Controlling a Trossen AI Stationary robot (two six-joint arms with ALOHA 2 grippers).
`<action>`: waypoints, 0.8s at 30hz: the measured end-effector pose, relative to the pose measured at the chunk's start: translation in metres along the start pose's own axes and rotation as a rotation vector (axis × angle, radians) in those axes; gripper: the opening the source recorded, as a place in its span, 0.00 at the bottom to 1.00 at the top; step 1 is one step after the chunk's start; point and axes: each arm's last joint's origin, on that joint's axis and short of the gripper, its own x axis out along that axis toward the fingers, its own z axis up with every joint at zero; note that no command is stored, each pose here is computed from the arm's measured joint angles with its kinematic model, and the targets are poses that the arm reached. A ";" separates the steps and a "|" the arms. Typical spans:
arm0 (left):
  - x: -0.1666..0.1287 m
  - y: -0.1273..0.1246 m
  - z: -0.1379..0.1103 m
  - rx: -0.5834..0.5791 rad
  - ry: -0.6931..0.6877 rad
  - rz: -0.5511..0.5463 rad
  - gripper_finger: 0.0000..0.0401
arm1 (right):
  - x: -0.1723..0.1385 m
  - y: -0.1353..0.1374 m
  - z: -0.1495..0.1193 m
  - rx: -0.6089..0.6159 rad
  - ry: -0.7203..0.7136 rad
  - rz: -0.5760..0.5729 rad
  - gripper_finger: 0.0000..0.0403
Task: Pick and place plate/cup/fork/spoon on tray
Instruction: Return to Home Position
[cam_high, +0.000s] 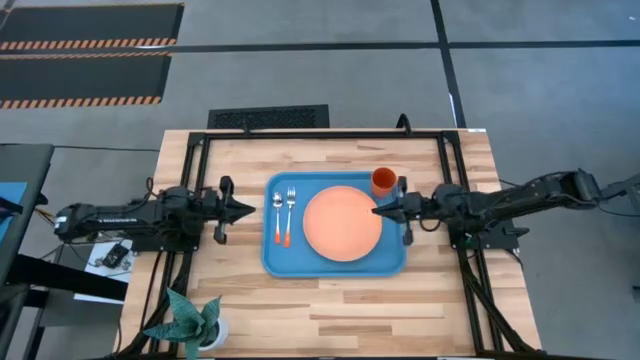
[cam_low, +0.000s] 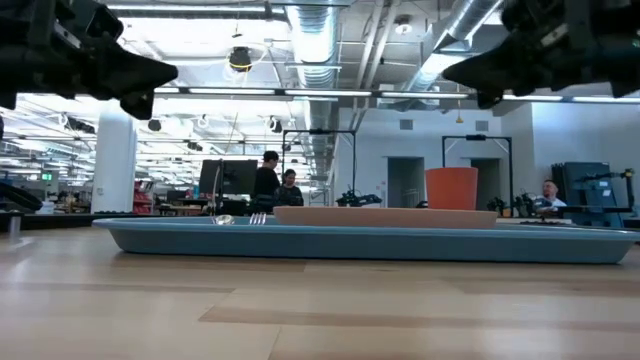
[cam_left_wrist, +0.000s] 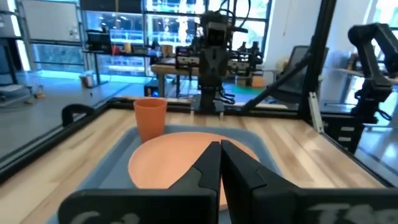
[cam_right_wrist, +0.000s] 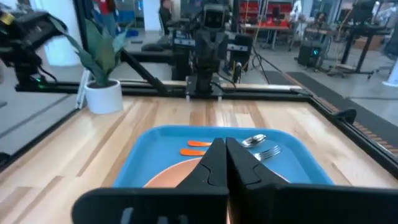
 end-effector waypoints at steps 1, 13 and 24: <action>-0.002 0.000 -0.001 0.001 -0.007 0.007 0.00 | -0.005 -0.002 -0.002 0.003 -0.009 0.005 0.01; -0.017 0.000 -0.007 -0.007 -0.013 0.021 0.00 | -0.047 -0.013 -0.024 0.009 -0.085 -0.054 0.01; -0.017 0.001 -0.009 -0.017 -0.001 0.066 0.00 | -0.065 -0.013 -0.035 0.027 -0.082 -0.135 0.01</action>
